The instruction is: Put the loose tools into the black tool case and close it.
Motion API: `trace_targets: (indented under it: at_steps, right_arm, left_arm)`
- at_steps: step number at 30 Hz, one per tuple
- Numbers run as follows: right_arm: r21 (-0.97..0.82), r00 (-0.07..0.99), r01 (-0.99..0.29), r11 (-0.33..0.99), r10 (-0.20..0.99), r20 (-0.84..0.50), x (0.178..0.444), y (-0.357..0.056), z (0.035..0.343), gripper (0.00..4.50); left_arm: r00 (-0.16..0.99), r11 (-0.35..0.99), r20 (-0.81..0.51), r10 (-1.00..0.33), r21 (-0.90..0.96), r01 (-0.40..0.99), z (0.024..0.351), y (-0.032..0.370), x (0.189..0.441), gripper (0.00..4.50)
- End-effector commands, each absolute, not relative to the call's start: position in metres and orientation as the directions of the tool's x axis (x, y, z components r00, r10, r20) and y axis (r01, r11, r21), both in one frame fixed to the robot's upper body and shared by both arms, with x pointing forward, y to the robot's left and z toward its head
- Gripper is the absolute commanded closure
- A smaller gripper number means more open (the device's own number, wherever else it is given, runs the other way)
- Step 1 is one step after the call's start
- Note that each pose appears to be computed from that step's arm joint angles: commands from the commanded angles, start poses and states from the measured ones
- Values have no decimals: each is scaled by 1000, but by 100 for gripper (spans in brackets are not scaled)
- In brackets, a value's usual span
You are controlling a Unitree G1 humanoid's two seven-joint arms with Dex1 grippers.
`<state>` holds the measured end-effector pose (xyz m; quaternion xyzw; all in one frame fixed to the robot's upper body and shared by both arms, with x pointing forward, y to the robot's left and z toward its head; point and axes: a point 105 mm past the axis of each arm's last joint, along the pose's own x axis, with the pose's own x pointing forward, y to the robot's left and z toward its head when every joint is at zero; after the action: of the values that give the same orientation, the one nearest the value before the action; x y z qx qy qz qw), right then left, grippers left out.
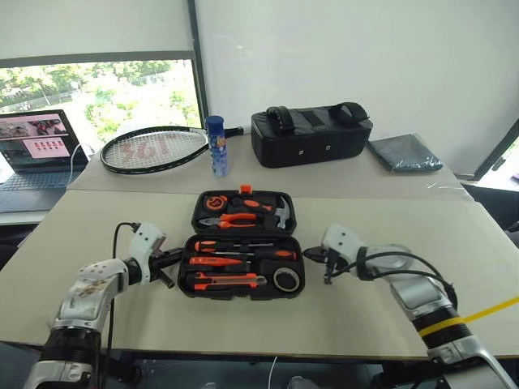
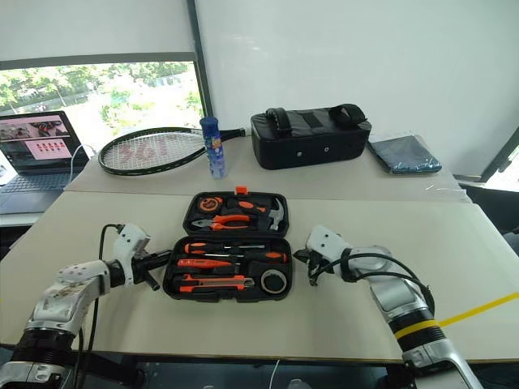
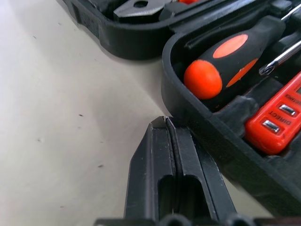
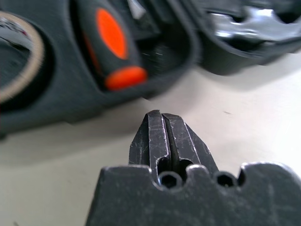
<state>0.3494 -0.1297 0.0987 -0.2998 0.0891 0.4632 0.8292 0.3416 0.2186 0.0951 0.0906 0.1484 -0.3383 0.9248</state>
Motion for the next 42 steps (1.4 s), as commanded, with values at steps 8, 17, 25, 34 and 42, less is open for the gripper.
trace_targets:
  at_steps: [8,17,25,34,42]
  right_arm:
    - [-374,444,-884,281,756,-482,315,-107,101,450]
    - [-317,396,-914,253,723,-566,287,-109,90,450]
    - [-262,402,-916,305,720,-566,272,-105,87,450]
    - [-301,491,-871,388,695,-525,272,-140,102,450]
    - [13,501,-827,563,746,-439,273,-160,141,267]
  left_arm:
    - [580,609,-356,-733,37,793,93,171,331,444]
    - [534,570,-387,-752,26,821,85,165,315,444]
    - [552,587,-379,-743,27,809,85,167,314,444]
    - [594,635,-373,-713,18,772,97,199,315,444]
    - [574,682,-429,-698,-151,716,137,230,314,298]
